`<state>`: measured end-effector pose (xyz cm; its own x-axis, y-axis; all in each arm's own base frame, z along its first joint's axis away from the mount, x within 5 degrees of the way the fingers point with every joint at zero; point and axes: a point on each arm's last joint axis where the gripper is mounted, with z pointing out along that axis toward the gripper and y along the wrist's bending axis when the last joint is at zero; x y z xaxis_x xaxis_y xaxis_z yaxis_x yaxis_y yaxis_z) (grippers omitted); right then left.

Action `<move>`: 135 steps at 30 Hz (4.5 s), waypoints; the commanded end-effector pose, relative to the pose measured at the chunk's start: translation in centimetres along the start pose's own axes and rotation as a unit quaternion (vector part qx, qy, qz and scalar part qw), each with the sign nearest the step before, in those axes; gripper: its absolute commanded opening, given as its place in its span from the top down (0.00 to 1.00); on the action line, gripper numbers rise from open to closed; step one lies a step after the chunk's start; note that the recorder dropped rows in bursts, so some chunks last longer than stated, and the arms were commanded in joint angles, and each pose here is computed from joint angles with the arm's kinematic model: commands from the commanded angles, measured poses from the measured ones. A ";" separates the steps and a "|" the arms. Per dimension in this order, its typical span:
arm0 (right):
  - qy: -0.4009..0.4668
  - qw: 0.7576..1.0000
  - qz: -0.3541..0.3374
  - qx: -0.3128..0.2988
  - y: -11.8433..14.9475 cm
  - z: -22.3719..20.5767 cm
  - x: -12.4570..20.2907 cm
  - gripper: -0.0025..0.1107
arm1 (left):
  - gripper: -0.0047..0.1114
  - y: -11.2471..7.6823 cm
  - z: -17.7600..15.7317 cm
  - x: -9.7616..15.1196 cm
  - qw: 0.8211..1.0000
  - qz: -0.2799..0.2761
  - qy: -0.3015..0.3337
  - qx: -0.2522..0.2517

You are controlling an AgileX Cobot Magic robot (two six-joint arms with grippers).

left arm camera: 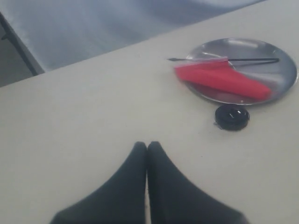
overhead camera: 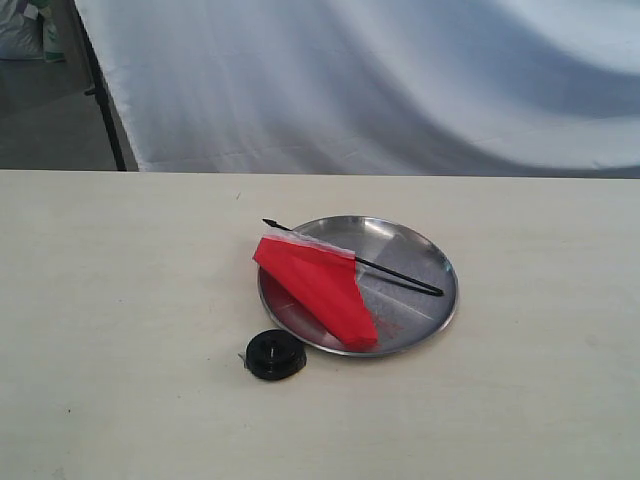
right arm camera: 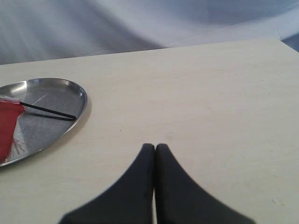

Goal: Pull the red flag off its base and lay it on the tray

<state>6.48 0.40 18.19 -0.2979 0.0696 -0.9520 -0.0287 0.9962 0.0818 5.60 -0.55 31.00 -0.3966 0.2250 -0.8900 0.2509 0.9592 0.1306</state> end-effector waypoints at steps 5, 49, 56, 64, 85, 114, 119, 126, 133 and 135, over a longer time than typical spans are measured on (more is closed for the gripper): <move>-0.008 1.000 0.001 0.001 0.0 -0.1 -0.2 0.98 | 0.96 0.1 0.0 0.2 1.000 0.008 0.002 -0.005; -0.008 1.000 0.001 0.001 0.0 -0.1 -0.2 0.98 | 0.96 -0.5 -2.6 -4.0 0.945 -0.115 -0.298 0.073; -0.008 1.000 0.001 0.001 0.0 -0.1 -0.2 0.98 | 0.96 -1.5 1.0 -0.4 0.959 -0.108 -0.249 0.078; -0.008 1.000 0.001 0.001 0.0 -0.1 -0.2 0.98 | 0.96 -3.0 6.2 8.3 0.987 -0.094 -0.103 0.077; -0.012 1.000 0.001 0.001 0.0 -0.1 -0.3 0.98 | 0.96 -1.5 5.0 10.3 0.977 -0.133 -0.163 -0.034; -0.013 1.000 0.001 0.001 0.0 -0.1 -0.3 0.98 | 0.96 -2.3 5.3 11.3 0.959 -0.264 -0.100 0.016; -0.013 1.000 0.001 0.001 0.0 -0.1 -0.3 0.98 | 0.96 -2.3 5.3 11.3 0.960 -0.262 -0.100 0.015; -0.013 1.000 0.001 0.001 0.0 -0.1 -0.3 0.98 | 0.96 -2.3 5.3 11.3 0.960 -0.262 -0.100 0.015; -0.013 1.000 0.001 0.001 0.0 -0.1 -0.3 0.98 | 0.96 -1.8 5.3 11.4 0.990 -0.098 -0.098 -0.029; -0.013 1.000 0.001 0.001 0.0 -0.1 -0.3 0.98 | 0.96 -1.7 5.3 11.5 0.992 -0.073 -0.097 -0.037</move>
<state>6.50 0.40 18.26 -0.2906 0.0717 -0.9541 -0.0285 0.9961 0.0836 5.30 -0.73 18.24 -0.2716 -0.0557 -0.9608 0.1258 0.9877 -0.0928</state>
